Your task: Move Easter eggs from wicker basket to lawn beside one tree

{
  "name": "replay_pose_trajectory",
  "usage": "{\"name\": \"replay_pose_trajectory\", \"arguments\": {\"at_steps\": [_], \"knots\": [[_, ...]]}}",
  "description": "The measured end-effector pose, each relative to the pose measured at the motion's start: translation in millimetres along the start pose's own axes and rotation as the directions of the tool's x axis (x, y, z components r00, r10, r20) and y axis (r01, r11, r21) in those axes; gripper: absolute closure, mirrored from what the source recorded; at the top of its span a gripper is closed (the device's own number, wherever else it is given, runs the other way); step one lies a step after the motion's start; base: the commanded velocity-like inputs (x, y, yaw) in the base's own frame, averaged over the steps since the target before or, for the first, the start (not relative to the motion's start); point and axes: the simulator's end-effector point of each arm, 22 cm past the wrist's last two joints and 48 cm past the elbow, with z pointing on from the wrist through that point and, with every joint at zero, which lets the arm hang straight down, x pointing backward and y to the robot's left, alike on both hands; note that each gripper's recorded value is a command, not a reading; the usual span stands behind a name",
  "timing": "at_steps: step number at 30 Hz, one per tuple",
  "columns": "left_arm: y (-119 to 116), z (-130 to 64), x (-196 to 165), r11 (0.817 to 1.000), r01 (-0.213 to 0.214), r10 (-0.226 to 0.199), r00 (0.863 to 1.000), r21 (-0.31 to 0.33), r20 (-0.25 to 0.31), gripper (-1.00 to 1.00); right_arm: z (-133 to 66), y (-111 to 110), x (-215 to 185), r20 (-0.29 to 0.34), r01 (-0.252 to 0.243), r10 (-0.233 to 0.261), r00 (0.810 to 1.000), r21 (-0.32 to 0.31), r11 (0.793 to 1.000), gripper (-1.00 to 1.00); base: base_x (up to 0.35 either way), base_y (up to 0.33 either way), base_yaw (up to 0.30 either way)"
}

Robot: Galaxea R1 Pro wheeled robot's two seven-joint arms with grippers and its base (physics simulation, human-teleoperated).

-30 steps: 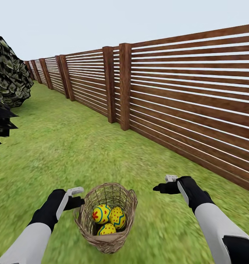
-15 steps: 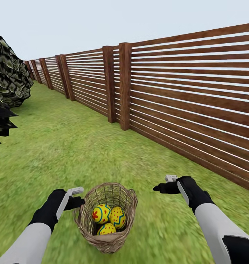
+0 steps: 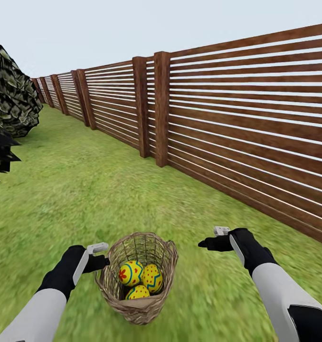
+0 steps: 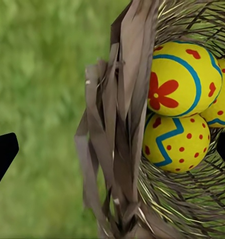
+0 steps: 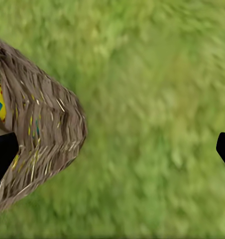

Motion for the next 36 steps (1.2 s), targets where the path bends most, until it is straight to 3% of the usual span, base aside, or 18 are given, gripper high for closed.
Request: {"name": "replay_pose_trajectory", "arguments": {"at_steps": [26, 31, 36], "knots": [[7, 48.7, 32, 1.0, 0.0, 0.0, 1.0, 0.001, 0.001, -1.0, 42.3, -14, 39, 0.001, 0.0, 0.0, 1.0, 0.001, 1.0, -1.0, 0.0, 0.0, 0.0], [7, 50.6, 25, 1.0, 0.001, -0.001, 0.999, 0.004, 0.037, -1.0, 50.4, -15, 46, 0.002, 0.0, 0.0, 1.0, 0.0, 1.0, -1.0, 0.0, 0.0, 0.0], [7, 50.6, 25, 1.0, 0.002, -0.002, 0.999, 0.005, 0.038, -1.0, 50.4, -15, 46, 0.003, 0.001, -0.001, 1.0, -0.001, 1.0, -1.0, 0.0, 0.0, 0.0]]}}
